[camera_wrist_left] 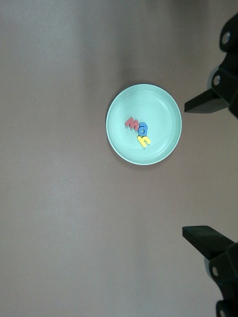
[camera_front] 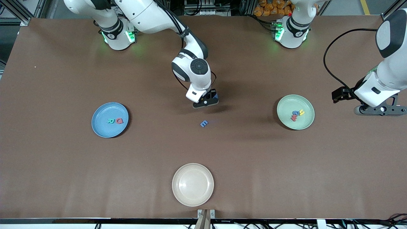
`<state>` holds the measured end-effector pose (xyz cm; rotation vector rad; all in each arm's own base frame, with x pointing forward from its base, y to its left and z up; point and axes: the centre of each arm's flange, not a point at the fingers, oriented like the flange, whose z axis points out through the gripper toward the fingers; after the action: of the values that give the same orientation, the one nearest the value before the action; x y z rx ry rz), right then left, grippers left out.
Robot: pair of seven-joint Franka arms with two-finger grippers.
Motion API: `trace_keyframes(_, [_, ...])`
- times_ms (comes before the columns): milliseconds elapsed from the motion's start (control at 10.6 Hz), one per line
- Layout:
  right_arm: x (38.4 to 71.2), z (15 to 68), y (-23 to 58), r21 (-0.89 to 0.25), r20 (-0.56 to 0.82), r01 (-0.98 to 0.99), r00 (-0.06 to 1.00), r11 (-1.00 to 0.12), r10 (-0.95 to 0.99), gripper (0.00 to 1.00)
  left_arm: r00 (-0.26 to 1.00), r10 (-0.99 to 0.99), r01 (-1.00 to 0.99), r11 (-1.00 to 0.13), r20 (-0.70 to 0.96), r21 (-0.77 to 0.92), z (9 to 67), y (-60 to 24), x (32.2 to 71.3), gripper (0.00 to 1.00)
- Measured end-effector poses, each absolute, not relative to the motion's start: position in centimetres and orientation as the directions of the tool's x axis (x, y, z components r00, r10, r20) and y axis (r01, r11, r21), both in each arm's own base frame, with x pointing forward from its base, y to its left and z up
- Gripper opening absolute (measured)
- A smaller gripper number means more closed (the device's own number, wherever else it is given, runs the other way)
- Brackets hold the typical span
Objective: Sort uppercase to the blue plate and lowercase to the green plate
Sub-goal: 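Carry the H to the blue plate while the left gripper reaches letters, then release the H on the blue plate while the left gripper nears the E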
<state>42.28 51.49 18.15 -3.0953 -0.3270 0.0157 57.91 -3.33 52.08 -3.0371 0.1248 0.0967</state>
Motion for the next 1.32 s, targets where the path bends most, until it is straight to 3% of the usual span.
trace_keyframes(282, [43.6, 21.6, 51.0, -0.01, -0.014, 0.208, 0.978, -0.978, 0.208, 0.34, 0.993, -0.094, -0.098, -0.994, -0.077, -0.051, 51.7, -5.0, 57.8, 1.0])
trace_keyframes(565, [48.6, 32.3, 44.7, 0.029, -0.043, 0.162, 0.986, -0.986, 0.161, 0.34, 0.973, -0.209, -0.211, -0.977, -0.099, -0.014, 50.2, -12.3, 57.1, 1.0])
trace_keyframes(1035, [58.6, 40.7, 19.2, 0.053, -0.147, 0.096, 0.985, -0.994, 0.088, 0.34, 0.902, -0.43, -0.426, -0.898, -0.02, 0.107, 44.1, -26.0, 56.6, 1.0])
trace_keyframes(1318, [59.1, 37.3, 6.1, 0.035, -0.224, 0.04, 0.974, -0.999, 0.031, 0.34, 0.85, -0.527, -0.527, -0.845, 0.022, 0.09, 38.6, -31.3, 56.3, 1.0])
